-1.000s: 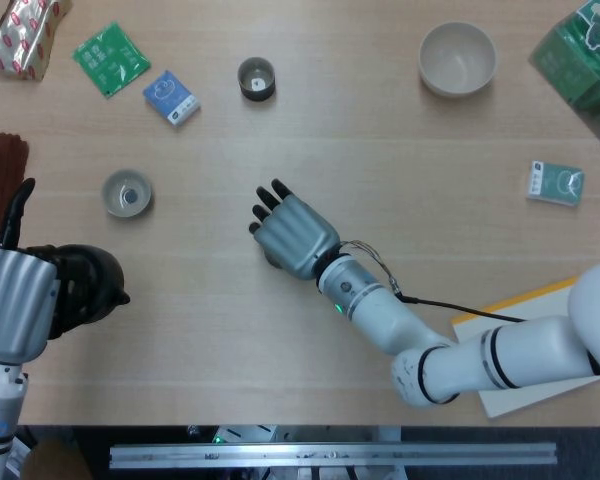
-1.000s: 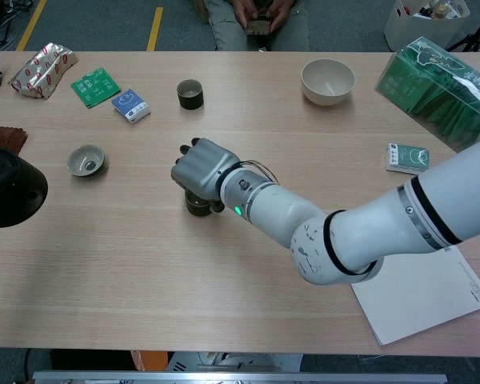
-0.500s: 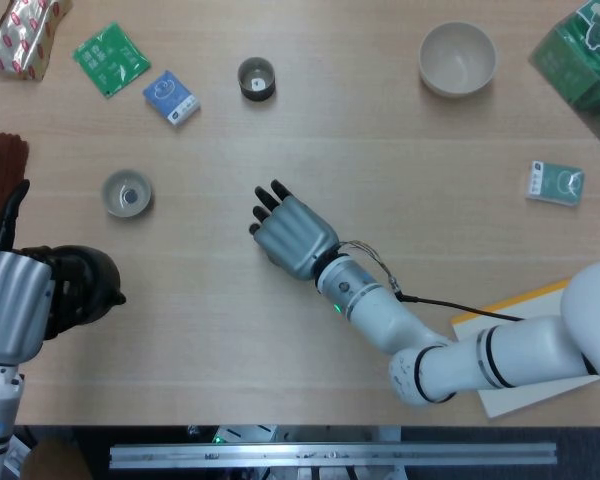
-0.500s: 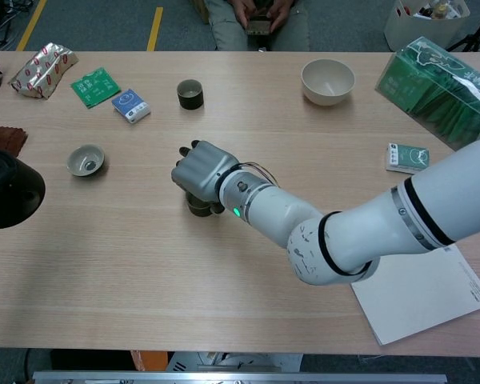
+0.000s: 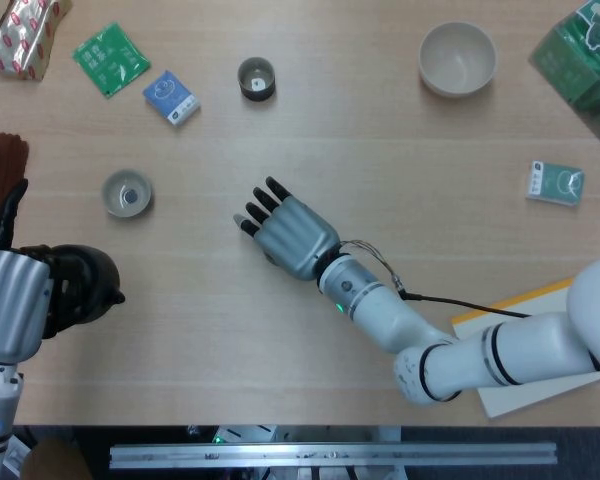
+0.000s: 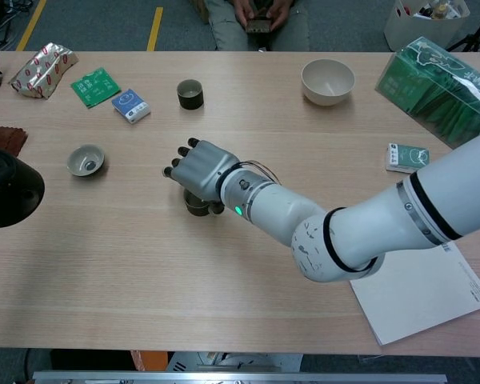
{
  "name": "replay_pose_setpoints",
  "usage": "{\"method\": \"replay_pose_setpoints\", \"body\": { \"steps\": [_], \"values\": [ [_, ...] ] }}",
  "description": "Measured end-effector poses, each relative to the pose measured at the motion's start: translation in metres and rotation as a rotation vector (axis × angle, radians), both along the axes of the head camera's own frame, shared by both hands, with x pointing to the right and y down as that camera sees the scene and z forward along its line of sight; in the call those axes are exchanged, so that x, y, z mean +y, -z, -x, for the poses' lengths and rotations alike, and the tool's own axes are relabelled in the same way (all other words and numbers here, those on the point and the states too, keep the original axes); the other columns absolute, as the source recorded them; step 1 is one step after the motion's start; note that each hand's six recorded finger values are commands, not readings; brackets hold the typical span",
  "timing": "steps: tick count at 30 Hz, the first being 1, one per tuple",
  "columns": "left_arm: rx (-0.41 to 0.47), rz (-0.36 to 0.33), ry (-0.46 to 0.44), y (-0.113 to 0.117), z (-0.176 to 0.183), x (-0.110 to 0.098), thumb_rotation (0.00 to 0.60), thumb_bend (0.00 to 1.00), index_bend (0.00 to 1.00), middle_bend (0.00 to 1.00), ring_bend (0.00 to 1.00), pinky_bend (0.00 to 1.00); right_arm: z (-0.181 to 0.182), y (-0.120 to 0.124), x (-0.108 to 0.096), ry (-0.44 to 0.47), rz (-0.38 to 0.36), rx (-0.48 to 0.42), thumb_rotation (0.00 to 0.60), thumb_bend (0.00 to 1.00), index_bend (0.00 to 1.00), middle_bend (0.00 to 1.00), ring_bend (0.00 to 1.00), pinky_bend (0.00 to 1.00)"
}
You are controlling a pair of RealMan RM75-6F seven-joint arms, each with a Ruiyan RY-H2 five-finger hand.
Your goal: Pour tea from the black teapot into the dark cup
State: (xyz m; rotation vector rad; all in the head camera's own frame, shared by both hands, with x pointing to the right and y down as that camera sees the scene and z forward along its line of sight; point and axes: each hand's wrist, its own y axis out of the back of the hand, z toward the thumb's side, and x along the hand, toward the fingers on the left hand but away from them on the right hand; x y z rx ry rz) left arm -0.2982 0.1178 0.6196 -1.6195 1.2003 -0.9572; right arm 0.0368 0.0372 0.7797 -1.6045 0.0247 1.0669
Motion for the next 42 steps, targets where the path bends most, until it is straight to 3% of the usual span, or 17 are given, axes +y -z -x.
{"method": "replay_pose_setpoints", "body": {
  "steps": [9, 24, 33, 42],
  "values": [
    [-0.009, -0.004, -0.008, -0.001, -0.001, -0.005, 0.600, 0.25, 0.96, 1.00, 0.85, 0.00, -0.024, 0.028, -0.020, -0.028, -0.012, -0.046, 0.600, 0.23, 0.10, 0.12, 0.00, 0.05],
    [-0.013, 0.020, -0.049, -0.018, -0.026, -0.023, 0.600, 0.25, 0.96, 1.00, 0.85, 0.00, -0.163, 0.107, -0.071, -0.151, -0.139, -0.081, 0.600, 0.23, 0.10, 0.12, 0.00, 0.05],
    [-0.016, 0.041, -0.085, -0.033, -0.056, -0.036, 0.600, 0.25, 0.96, 1.00, 0.85, 0.00, -0.238, 0.135, -0.057, -0.183, -0.169, -0.093, 0.600, 0.23, 0.10, 0.12, 0.00, 0.05],
    [-0.014, 0.051, -0.091, -0.044, -0.077, -0.048, 0.600, 0.25, 0.96, 1.00, 0.85, 0.00, -0.305, 0.147, -0.038, -0.314, -0.211, -0.082, 0.600, 0.23, 0.10, 0.12, 0.00, 0.05]
  ]
}}
